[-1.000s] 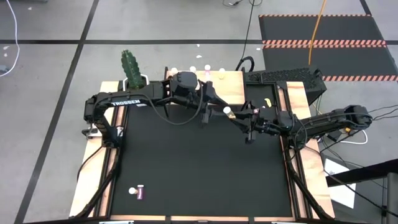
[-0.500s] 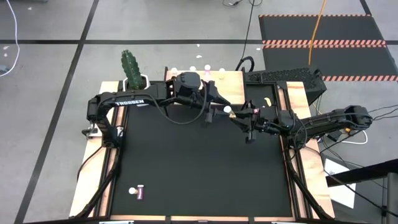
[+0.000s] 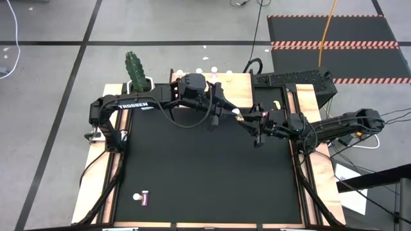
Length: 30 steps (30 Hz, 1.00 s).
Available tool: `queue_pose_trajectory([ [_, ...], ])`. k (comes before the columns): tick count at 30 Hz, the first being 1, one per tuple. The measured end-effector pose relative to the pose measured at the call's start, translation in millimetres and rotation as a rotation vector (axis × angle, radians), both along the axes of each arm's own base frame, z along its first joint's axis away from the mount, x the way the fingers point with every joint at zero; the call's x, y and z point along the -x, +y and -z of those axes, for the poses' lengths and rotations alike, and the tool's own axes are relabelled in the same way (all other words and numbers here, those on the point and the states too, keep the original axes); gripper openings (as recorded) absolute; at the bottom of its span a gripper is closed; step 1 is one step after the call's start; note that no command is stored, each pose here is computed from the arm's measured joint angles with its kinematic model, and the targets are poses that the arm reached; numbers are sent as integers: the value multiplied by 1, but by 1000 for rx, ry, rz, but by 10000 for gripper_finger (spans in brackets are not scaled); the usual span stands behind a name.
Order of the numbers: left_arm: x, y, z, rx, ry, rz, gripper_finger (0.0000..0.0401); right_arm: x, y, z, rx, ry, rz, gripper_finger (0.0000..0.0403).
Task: Pick and place medicine bottles onto shelf by color
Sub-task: Put the right yellow pill bottle aligned with the other yellow pill bottle on the shelf
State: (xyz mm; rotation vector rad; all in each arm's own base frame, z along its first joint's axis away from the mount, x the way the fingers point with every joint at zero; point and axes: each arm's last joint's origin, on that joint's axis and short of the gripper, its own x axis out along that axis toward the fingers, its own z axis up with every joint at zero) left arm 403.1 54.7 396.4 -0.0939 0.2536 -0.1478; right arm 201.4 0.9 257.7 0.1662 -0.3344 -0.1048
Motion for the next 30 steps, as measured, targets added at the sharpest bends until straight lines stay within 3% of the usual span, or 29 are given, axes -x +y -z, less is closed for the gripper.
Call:
queue_pose_trajectory([
  [9, 0, 1, 0, -3, 4, -6, 129, 0, -1, 1, -51, 4, 13, 119],
  [19, 4, 25, 1, 13, 13, -69, 116, 0, -6, 4, -94, 35, 195, 200],
  [23, 9, 46, 2, -8, 28, -201, 122, -1, -8, 11, -123, 96, 258, 228],
  [26, 14, 62, 5, -46, 60, -319, 123, -2, -8, 20, -203, 165, 252, 242],
  [30, 17, 79, 9, -109, 80, -381, 123, -3, -4, 37, -323, 307, 227, 251],
])
